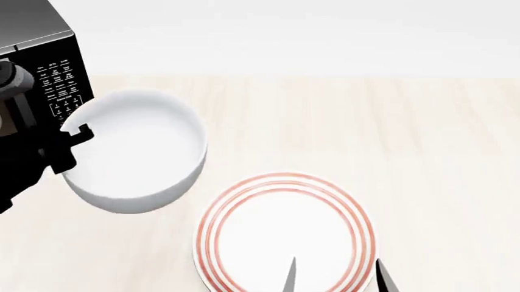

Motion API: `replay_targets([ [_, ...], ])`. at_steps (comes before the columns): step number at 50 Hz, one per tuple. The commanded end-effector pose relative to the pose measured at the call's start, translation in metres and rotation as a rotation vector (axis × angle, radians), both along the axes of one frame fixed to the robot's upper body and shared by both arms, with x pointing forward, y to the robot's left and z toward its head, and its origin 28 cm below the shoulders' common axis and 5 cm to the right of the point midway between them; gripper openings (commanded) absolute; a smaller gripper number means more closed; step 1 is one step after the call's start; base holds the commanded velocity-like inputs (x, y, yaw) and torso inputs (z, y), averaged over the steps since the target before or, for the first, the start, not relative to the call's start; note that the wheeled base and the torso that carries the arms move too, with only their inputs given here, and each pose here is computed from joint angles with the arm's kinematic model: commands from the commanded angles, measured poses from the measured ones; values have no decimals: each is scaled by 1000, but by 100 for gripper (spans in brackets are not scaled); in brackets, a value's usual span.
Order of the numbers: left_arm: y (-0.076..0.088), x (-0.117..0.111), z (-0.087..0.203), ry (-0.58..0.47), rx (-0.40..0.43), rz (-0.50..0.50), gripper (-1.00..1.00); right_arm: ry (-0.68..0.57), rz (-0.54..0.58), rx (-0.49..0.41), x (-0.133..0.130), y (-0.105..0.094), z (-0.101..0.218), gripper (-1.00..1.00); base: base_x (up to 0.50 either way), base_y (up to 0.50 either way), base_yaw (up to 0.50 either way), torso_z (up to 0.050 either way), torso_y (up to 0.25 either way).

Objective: Pick up the white bowl and put it on the plate.

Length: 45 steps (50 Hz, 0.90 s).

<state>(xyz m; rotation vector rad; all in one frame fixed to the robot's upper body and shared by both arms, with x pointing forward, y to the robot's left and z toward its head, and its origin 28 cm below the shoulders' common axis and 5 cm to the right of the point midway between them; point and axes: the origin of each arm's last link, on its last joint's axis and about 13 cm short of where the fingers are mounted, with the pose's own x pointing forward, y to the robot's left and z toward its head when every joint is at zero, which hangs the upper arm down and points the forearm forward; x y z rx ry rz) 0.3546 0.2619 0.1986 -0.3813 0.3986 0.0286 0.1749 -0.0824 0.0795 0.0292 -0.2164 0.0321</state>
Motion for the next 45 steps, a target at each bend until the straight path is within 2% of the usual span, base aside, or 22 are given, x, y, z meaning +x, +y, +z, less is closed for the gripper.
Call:
replay_targets([
  [1, -38, 18, 19, -40, -74, -95, -100, 1, 2, -2, -1, 0, -1, 100, 0, 0, 0, 0, 0],
  [8, -56, 22, 11, -13, -93, -130, -100, 2, -2, -3, 0, 1, -1, 100, 0, 0, 0, 0, 0],
  [16, -70, 26, -2, 24, -104, -158, -100, 8, -2, -7, 0, 2, -1, 100, 0, 0, 0, 0, 0],
  [28, -88, 30, -7, 39, -117, -207, -100, 14, -2, -6, 1, 2, -3, 100, 0, 0, 0, 0, 1],
  [45, -110, 13, -20, 70, -150, -280, -100, 16, -4, -11, 1, 2, -5, 100, 0, 0, 0, 0, 1],
])
